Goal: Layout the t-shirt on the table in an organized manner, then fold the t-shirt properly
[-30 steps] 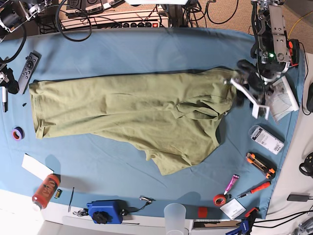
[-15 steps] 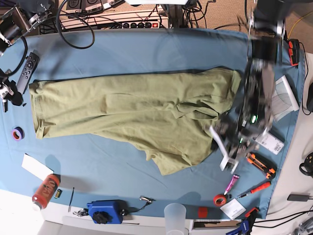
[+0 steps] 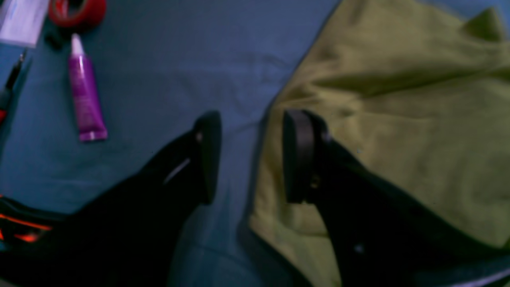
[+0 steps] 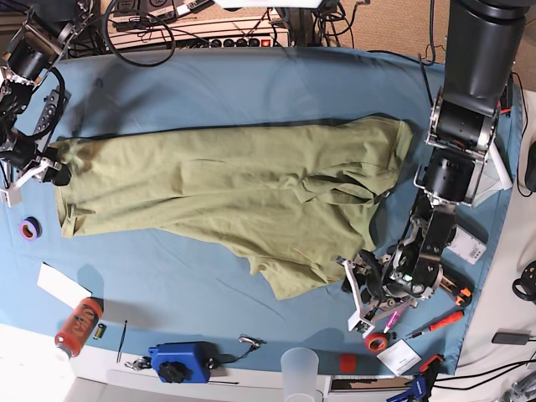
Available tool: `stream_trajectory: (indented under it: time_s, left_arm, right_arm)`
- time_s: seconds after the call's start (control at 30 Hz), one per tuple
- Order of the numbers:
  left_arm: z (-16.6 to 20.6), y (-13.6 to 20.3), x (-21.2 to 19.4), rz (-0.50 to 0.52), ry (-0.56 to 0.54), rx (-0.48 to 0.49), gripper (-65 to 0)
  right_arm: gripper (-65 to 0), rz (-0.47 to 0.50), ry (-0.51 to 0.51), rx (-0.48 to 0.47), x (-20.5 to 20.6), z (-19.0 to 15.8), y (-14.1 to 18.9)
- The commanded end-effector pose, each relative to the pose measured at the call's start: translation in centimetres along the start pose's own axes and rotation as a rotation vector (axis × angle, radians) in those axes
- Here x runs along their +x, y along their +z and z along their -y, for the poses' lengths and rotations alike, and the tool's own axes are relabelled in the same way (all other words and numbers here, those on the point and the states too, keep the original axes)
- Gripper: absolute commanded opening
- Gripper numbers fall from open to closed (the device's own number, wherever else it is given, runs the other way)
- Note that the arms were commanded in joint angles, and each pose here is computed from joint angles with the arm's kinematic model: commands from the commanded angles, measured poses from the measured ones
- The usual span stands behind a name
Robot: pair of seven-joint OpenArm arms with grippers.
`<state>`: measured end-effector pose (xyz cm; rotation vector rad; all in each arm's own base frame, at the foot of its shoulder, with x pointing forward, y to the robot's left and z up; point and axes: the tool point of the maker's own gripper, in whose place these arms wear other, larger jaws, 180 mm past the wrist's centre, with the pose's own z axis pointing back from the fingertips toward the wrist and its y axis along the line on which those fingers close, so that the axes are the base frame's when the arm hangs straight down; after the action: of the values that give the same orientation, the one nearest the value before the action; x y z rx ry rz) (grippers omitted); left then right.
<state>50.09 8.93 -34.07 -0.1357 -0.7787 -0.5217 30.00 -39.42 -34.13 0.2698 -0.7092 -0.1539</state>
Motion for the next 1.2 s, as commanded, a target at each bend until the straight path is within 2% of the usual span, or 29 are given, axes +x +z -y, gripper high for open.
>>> stream_trajectory:
  time_s: [0.0, 0.13, 0.23, 0.37, 0.43, 0.5, 0.53, 0.7, 0.97, 1.17]
  left_arm:
    - [-0.8, 0.5, 2.5, 0.050, -0.010, 0.016, -40.5]
    - [0.6, -0.8, -0.3, -0.026, -0.016, -0.046, -40.5]
    - [1.8, -1.1, -1.4, -0.041, -0.003, -0.100, -40.5]
    - [2.8, -1.4, -3.1, -0.064, 0.003, -0.121, -40.6]
    - [3.2, -1.6, -4.4, -0.086, 0.011, -0.128, -47.2]
    - [3.6, -1.8, -5.7, -0.108, 0.023, -0.132, -61.0]
    - [3.8, -1.9, -6.3, -0.126, 0.026, -0.135, -65.0]
    - [5.0, -1.3, -8.2, -0.222, 0.092, -0.194, -65.0]
    - [6.5, 1.4, -5.4, -0.228, 0.169, -0.305, -65.0]
    - [7.8, 4.4, -4.8, -0.267, 0.221, -0.432, -65.0]
  right_arm:
    - [-44.9, 0.069, 0.026, -0.007, 2.6, 0.2, 1.1]
    - [-44.9, 0.073, 0.027, -0.006, 2.8, 0.2, 1.1]
    - [-44.9, 0.072, 0.027, -0.006, 2.8, 0.2, 1.1]
    - [-44.9, 0.073, 0.027, -0.006, 2.8, 0.2, 1.1]
    - [-44.9, 0.074, 0.027, -0.006, 2.8, 0.2, 1.1]
    - [-44.9, 0.076, 0.027, -0.006, 2.8, 0.2, 1.1]
    - [-44.9, 0.078, 0.027, -0.006, 2.9, 0.2, 1.1]
    - [-44.9, 0.102, 0.027, -0.006, 3.3, 0.1, 1.2]
    - [-44.9, 0.137, 0.033, 0.002, 4.8, -0.2, 1.3]
    - [-44.9, 0.153, 0.036, 0.006, 5.5, -0.4, 1.4]
